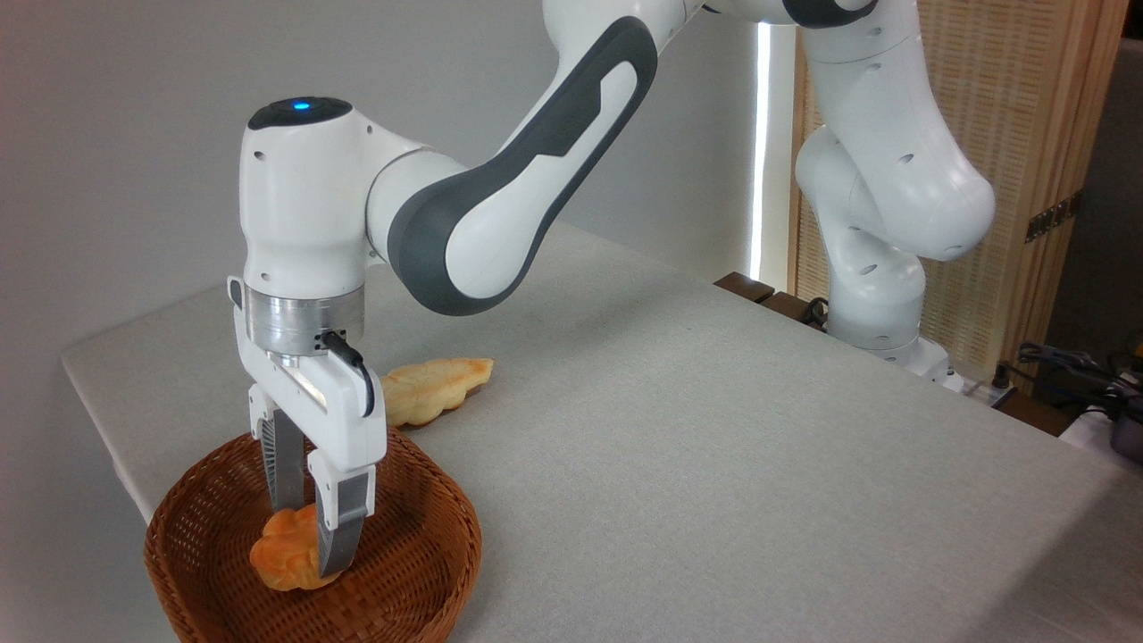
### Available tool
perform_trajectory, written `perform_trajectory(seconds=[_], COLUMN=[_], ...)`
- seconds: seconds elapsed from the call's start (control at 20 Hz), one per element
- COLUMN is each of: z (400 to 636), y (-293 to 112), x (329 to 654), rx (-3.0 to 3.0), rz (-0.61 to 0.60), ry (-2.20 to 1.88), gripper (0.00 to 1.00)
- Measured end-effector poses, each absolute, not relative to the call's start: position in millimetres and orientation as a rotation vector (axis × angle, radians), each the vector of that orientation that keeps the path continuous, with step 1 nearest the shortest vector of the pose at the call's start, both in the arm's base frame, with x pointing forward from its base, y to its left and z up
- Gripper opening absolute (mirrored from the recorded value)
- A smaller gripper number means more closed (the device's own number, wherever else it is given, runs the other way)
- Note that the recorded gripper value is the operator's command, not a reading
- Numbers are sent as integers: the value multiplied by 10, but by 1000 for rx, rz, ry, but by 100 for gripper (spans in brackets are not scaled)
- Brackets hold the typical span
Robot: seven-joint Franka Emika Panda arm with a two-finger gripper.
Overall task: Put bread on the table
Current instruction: 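Lower the gripper into the basket and close on the orange roll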
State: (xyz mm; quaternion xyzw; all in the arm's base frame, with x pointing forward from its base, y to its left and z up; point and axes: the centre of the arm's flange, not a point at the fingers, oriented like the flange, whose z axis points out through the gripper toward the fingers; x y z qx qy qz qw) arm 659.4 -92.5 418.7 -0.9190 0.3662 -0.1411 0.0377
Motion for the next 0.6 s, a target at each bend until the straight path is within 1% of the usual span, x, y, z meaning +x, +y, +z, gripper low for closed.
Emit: perform_trajectory(seconds=[0.25, 0.3, 0.35, 0.4, 0.45, 0.6], z=[4147, 4146, 4146, 4146, 4146, 4147], y=[-924, -924, -924, -924, -924, -924], x=[6612, 6612, 6612, 6612, 6612, 6612], rx=[-2817, -2817, -2817, -2817, -2817, -2817], rz=[-439, -439, -439, -439, -439, -440], ry=[1122, 1122, 1122, 1122, 1122, 1122], gripper=[99, 85, 64, 48, 45, 46])
